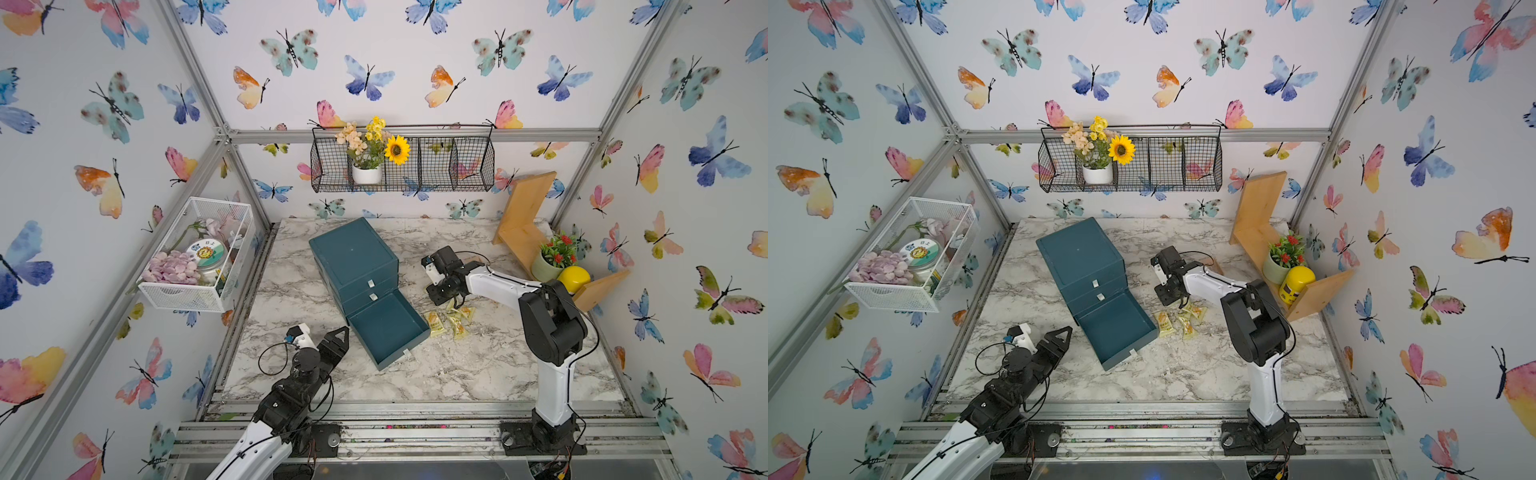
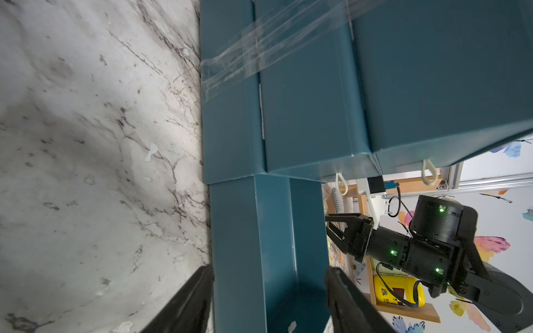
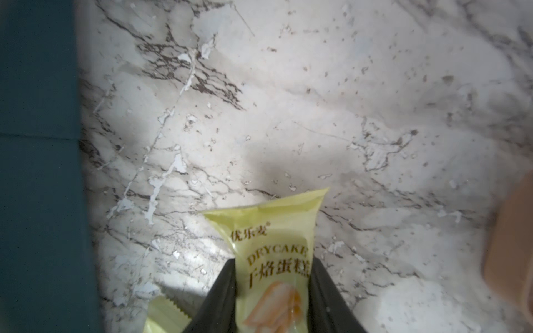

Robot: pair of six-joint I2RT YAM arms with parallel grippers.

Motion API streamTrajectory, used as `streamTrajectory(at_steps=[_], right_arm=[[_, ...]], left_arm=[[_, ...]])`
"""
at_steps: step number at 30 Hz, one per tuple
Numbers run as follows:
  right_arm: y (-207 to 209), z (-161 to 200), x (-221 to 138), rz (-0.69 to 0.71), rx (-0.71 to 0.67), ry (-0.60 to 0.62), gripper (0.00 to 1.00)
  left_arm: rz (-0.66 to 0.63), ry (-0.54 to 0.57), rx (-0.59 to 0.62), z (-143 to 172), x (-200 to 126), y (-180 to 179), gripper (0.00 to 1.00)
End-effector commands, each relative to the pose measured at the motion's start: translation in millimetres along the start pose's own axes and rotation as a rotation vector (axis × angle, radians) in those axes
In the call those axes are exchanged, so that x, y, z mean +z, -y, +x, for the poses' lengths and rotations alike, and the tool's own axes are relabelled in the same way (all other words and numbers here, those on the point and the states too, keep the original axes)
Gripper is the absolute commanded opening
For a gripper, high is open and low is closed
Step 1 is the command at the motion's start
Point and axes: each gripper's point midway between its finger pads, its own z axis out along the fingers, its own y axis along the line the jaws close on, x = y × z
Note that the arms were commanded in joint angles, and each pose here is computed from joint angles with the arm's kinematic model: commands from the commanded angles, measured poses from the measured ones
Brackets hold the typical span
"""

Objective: Take the cookies out of the drawer
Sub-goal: Place the cookie at the center of the board.

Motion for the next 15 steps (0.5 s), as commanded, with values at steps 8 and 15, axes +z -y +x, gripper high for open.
streamTrajectory(at_steps=[8,15], right_arm=[[2,-3,-5,0.015,0.023,0.0,0.59],[-2,-23,-65,-0.016,0.046,0.147,0.62]], left_arm=[[0.031,0.037,0.028,-14,-6,22,0.66],[0.028,0.122,0.095,-40,-19,46,0.66]])
